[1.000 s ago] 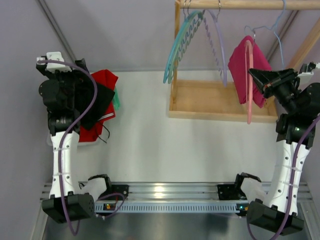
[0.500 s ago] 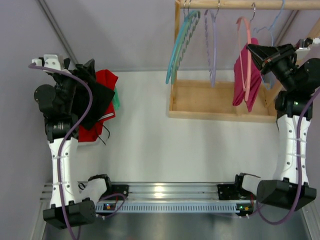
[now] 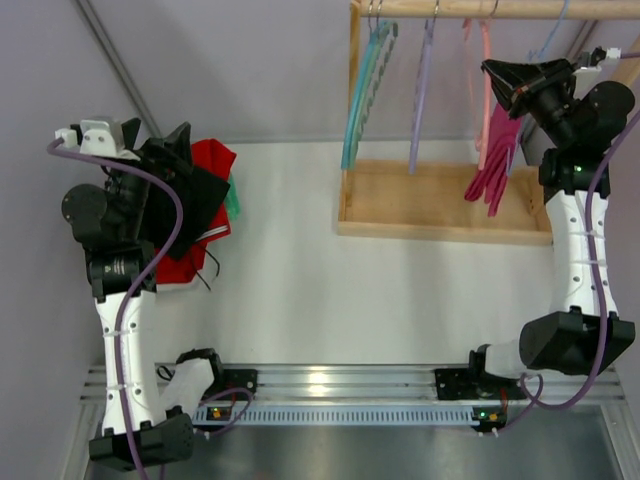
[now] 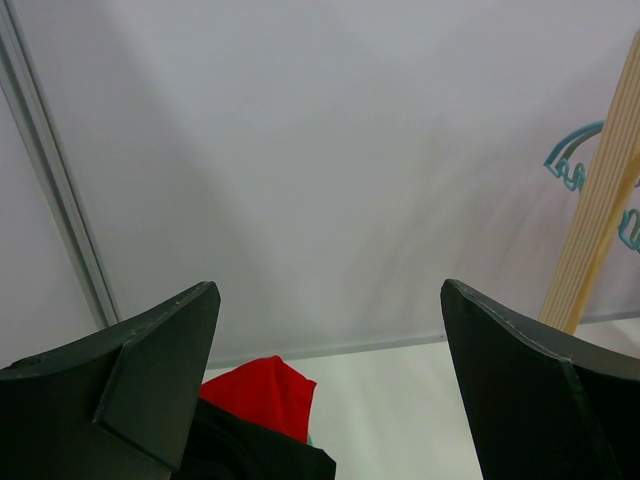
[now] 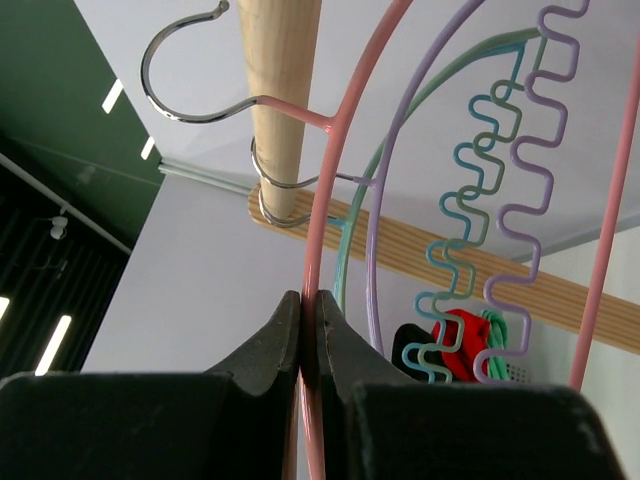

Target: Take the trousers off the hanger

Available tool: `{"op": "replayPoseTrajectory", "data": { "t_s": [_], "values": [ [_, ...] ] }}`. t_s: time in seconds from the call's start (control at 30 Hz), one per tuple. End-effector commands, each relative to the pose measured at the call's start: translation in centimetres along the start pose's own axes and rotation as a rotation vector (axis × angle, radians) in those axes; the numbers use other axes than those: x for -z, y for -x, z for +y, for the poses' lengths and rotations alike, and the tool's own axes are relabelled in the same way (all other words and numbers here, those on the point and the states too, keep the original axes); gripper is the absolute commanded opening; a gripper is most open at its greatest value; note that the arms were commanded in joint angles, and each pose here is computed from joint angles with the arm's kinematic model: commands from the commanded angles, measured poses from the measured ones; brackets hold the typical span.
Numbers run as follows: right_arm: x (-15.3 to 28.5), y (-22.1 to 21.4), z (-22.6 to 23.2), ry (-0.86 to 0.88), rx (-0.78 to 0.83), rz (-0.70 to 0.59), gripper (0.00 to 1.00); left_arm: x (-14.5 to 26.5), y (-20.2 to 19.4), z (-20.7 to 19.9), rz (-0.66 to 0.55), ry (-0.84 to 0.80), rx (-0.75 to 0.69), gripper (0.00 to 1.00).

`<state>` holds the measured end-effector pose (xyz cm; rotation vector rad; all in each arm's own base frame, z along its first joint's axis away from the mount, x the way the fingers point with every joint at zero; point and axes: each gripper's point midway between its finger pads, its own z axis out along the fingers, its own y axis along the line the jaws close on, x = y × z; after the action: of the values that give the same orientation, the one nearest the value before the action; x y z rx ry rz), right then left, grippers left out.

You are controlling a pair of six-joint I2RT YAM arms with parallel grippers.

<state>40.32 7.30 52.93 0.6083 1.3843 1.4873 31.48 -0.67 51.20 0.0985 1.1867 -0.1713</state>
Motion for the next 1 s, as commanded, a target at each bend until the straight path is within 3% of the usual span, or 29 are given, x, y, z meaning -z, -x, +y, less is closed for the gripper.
{"op": "replayPoseTrajectory", "data": {
  "t_s": [0.0,0.13,0.37,0.47,0.5,0.6,0.7,0.97],
  "values": [
    [0.1,0.4,4.2,0.107,0.081,-0.042,0.0,0.3,1.1,-0.5,-0.035,-0.017,0.004,0.98],
    [-0.1,0.3,2.0,0.052,0.06,-0.052,0.0,0.3,0.6,-0.7,-0.018,-0.028,0.004,0.98],
    [0.9,-0.7,-0.2,-0.002,0.066,-0.04,0.01,-0.7,-2.7,-0.4,0.166,-0.036,0.049,0.98],
    [1.4,-1.0,-0.8,-0.026,0.101,-0.039,0.15,-1.0,-4.2,-0.1,0.235,-0.031,0.077,0.98],
    [1.6,-1.1,-0.9,-0.033,0.106,-0.043,0.28,-0.9,-5.1,-0.1,0.276,-0.029,0.094,0.98],
    [2.3,-1.3,-0.7,-0.049,0.137,-0.056,0.54,-1.4,-6.4,-0.2,0.338,-0.047,0.125,0.98],
    [3.3,-1.4,0.7,-0.047,0.193,-0.078,0.69,-1.4,-7.2,-0.5,0.363,-0.063,0.139,0.98],
    [5.9,-1.4,3.7,-0.066,0.403,-0.139,0.9,-2.5,-9.4,-2.3,0.434,-0.065,0.103,0.98]
  ]
}}
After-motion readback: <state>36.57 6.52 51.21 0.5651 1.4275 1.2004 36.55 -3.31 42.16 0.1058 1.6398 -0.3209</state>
